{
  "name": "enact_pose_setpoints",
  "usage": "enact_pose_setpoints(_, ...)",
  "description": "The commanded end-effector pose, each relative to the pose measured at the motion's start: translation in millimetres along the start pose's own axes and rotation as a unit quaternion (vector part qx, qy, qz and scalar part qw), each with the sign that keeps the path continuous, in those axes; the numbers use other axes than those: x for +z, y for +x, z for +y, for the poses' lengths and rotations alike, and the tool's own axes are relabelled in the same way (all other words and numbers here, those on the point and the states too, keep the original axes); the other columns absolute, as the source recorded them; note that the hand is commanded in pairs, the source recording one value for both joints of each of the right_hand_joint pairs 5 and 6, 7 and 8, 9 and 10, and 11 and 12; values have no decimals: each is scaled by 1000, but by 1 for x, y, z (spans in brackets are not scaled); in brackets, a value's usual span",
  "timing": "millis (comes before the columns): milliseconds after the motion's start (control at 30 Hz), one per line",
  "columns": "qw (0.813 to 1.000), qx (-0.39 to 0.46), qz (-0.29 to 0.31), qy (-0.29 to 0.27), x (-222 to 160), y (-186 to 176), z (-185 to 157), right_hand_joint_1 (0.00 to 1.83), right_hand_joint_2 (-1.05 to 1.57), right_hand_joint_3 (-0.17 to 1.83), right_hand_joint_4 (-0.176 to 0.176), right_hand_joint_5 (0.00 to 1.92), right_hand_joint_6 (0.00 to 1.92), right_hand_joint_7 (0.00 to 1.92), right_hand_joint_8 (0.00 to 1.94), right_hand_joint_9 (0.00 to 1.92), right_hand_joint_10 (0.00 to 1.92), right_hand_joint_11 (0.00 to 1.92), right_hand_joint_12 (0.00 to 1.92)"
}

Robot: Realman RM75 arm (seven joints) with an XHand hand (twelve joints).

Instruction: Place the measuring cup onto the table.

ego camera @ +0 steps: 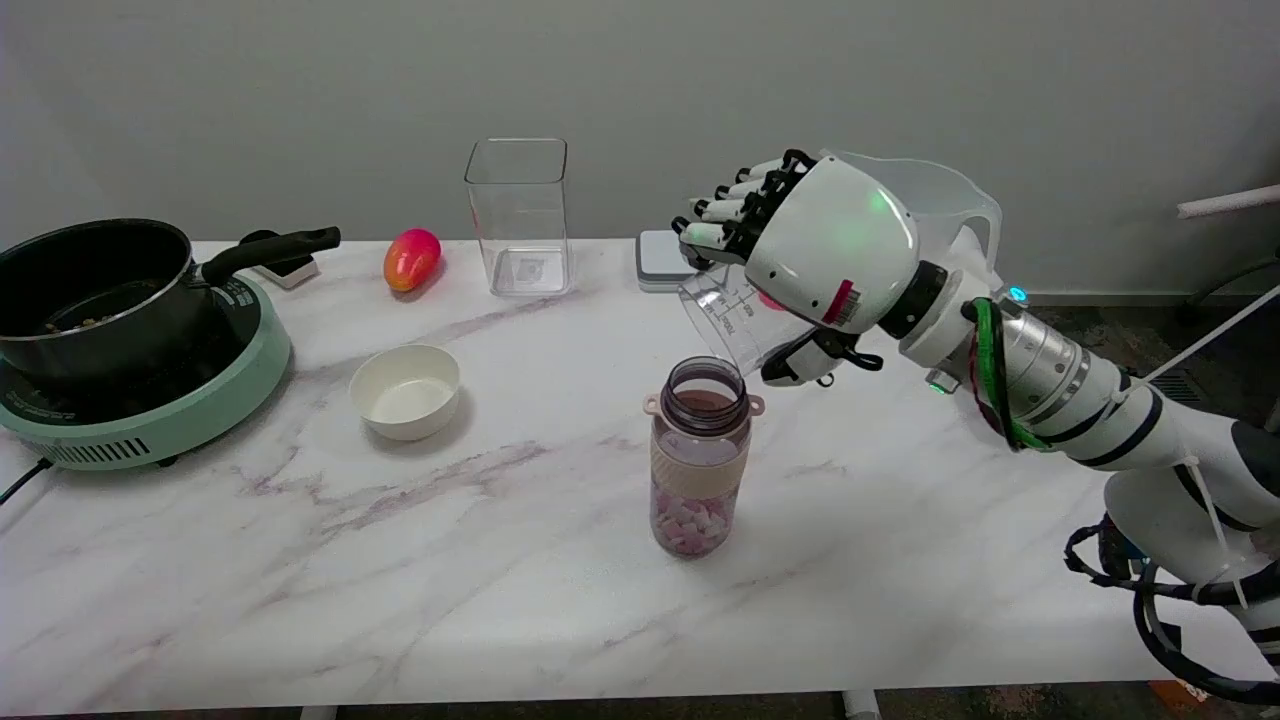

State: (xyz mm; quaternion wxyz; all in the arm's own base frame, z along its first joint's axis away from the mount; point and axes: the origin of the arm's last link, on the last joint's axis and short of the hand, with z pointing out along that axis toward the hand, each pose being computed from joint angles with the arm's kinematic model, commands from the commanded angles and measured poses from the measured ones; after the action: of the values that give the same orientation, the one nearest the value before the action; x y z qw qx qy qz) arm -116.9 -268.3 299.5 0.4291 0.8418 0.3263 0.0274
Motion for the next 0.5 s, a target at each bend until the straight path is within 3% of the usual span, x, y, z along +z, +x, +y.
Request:
enact_pose_setpoints(33,999,-43,-5,-3,-1,4,15,1232,1514,264,0,1781,1781,1566,1566,1449,1449,1300,1300)
enact_pose_setpoints(500,998,-39,12,-39,-1,13,34,1242,1504,264,0,1780,1780,1566,1566,1448,1448,1301,1301)
